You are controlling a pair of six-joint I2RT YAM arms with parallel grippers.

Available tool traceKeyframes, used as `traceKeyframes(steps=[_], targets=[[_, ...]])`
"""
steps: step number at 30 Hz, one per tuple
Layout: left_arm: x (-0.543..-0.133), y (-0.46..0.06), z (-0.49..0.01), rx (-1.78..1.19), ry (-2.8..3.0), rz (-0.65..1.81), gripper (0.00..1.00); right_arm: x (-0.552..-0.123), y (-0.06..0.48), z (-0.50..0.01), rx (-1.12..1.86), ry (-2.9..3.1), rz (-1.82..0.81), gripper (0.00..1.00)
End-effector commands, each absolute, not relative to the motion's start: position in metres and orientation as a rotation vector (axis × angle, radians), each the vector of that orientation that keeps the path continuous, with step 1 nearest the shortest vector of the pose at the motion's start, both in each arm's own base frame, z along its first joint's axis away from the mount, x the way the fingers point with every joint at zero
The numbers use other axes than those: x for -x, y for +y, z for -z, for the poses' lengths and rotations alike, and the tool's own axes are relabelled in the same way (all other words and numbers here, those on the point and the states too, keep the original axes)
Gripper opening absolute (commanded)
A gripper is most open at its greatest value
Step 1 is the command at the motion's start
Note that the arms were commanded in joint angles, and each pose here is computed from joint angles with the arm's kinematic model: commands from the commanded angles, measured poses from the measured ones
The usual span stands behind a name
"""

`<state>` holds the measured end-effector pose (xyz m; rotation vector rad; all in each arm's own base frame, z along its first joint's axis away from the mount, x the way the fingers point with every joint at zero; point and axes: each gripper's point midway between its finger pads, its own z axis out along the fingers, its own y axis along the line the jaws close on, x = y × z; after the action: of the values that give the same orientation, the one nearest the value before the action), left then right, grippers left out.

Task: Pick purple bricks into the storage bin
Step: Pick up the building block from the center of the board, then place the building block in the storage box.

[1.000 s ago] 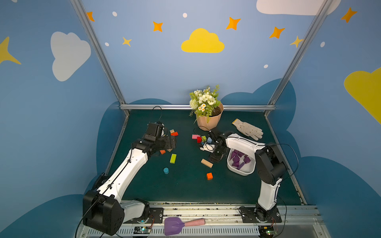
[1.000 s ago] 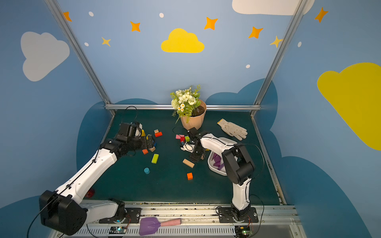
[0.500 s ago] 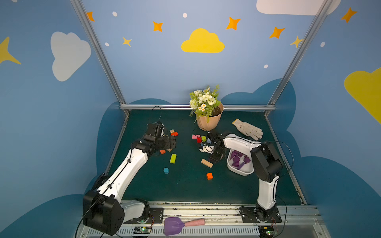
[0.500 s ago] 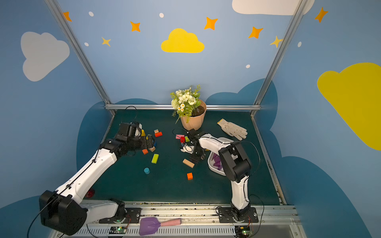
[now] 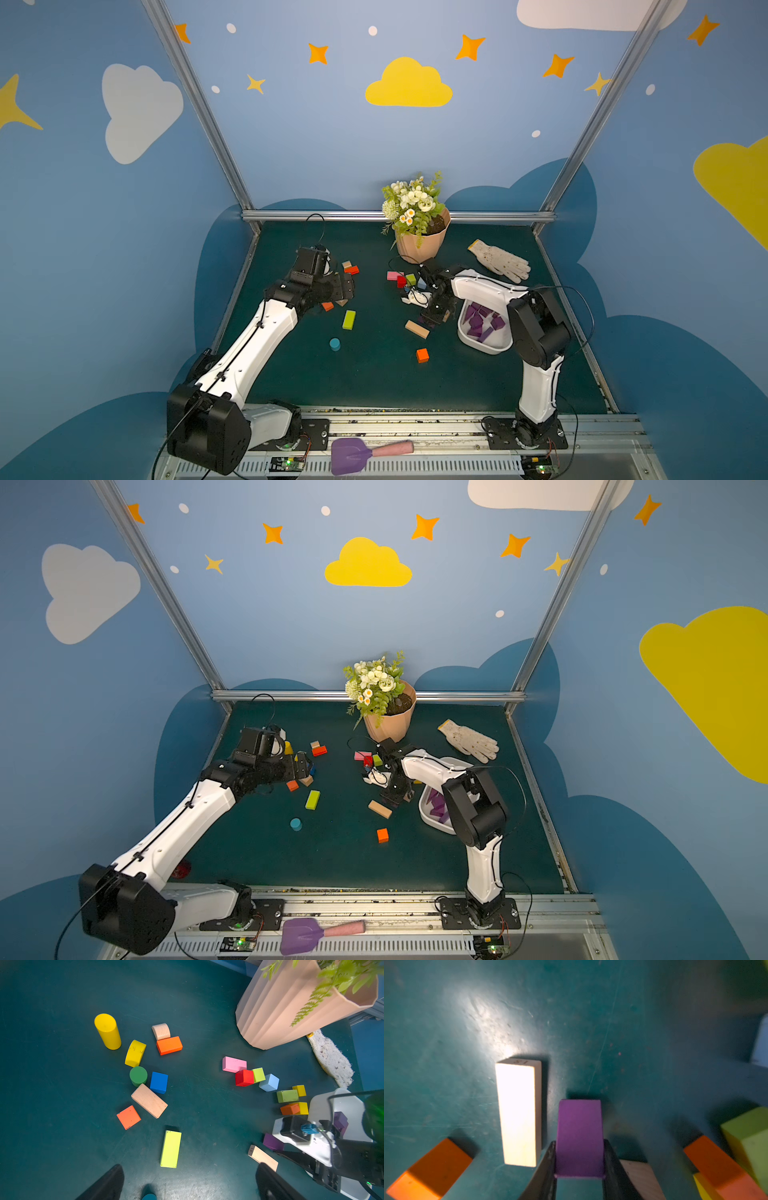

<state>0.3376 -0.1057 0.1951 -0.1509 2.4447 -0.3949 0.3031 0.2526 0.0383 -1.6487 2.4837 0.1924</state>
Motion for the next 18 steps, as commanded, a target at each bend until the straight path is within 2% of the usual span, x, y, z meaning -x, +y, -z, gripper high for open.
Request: traceKeyframes(steps=[1,10,18], targets=[[-0.337,-0.105,-0.198,0.158,2.430,0.405,0.99,-0.303,0.260,-0.068,1.585,2.421,-0.248,0.24],[-0.338,-0.106,-0.198,0.162,2.430,0.412,1.00,-0.312,0.259,-0.102,1.427,2.360,-0.296,0.22],[-0.337,-0.107,-0.198,0.167,2.433,0.429,1.00,-0.331,0.215,-0.120,1.069,2.447,-0.316,0.22]])
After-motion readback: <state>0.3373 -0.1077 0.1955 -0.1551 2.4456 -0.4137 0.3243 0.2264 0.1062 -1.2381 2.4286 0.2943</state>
